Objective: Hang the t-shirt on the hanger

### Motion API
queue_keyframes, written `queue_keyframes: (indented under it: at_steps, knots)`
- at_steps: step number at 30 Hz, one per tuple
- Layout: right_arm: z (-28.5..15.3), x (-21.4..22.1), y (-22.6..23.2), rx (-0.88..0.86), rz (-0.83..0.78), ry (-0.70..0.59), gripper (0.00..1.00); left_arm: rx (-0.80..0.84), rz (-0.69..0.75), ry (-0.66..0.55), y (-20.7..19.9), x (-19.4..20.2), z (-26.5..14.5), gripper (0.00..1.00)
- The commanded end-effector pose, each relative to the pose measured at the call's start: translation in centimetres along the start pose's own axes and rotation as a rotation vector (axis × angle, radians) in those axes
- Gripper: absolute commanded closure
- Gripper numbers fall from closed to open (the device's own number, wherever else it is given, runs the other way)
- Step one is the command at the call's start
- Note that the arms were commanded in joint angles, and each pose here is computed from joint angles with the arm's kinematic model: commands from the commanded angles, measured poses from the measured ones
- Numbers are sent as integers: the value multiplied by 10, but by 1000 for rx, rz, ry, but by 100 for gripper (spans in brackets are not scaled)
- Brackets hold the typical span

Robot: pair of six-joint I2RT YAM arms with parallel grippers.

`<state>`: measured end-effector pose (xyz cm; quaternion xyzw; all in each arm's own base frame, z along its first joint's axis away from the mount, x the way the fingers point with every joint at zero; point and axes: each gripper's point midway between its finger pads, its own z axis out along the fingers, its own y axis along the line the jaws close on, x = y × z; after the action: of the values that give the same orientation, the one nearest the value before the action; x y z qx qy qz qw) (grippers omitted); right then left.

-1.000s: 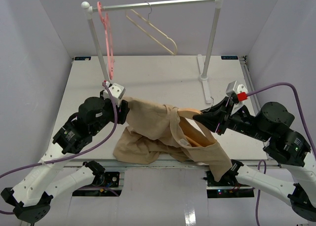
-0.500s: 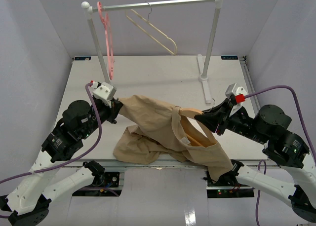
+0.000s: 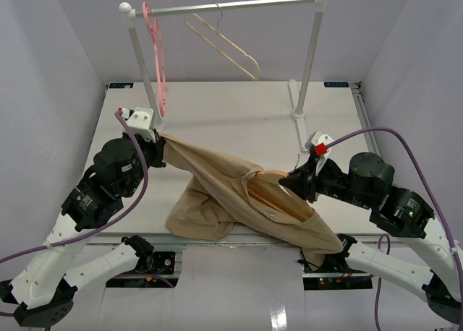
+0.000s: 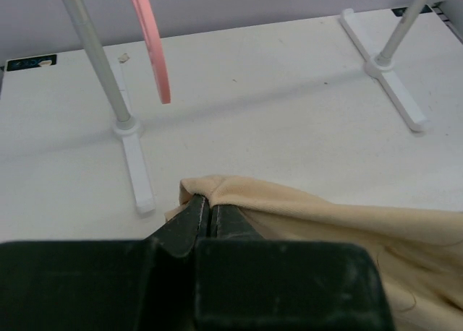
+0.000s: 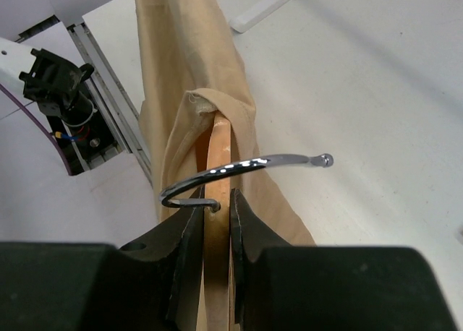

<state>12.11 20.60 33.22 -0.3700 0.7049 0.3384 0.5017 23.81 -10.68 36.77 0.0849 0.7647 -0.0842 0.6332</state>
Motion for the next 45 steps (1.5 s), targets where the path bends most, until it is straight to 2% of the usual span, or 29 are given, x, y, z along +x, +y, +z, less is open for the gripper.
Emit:
queue_keyframes:
  at_steps: [1,6,9,13,17,19,20,24,29,32,37,39,41,43,45]
  knots:
    - [4,9,3,-28,-19,22,92,-154,-49,-76,27,-29,-6,100]
    - [4,7,16,-105,-31,18,92,-232,16,-1,34,-16,6,95]
    - [2,1,36,-228,-57,-7,92,-199,15,18,26,-12,11,93]
    - [-6,-10,50,-305,-83,-72,92,-157,31,51,16,-6,19,85]
    - [-23,-31,63,-363,-115,-160,92,-174,80,142,13,11,29,80]
    - [-29,-45,63,-346,-111,-208,92,-167,85,155,11,14,31,77]
    - [-31,-53,61,-330,-107,-230,92,-153,86,156,9,14,32,73]
    - [-41,-86,52,-250,-88,-304,92,-113,105,171,4,5,28,46]
    - [-33,-121,34,-137,-82,-274,92,-43,126,146,-4,-27,17,42]
    - [-19,-128,20,-69,-84,-214,92,80,111,73,-19,-48,3,42]
    - [-5,-130,-1,41,-79,-160,92,333,120,-51,-51,-57,-23,41]
    - [2,-130,4,6,-83,-144,92,451,99,-122,-69,-59,-35,41]
    - [4,-127,10,-34,-85,-136,92,563,97,-141,-87,-53,-41,41]
    - [15,-99,22,-118,-83,-96,92,753,112,-120,-115,-42,-55,40]
    - [13,-94,29,-160,-93,-125,92,852,130,-114,-130,-37,-61,40]
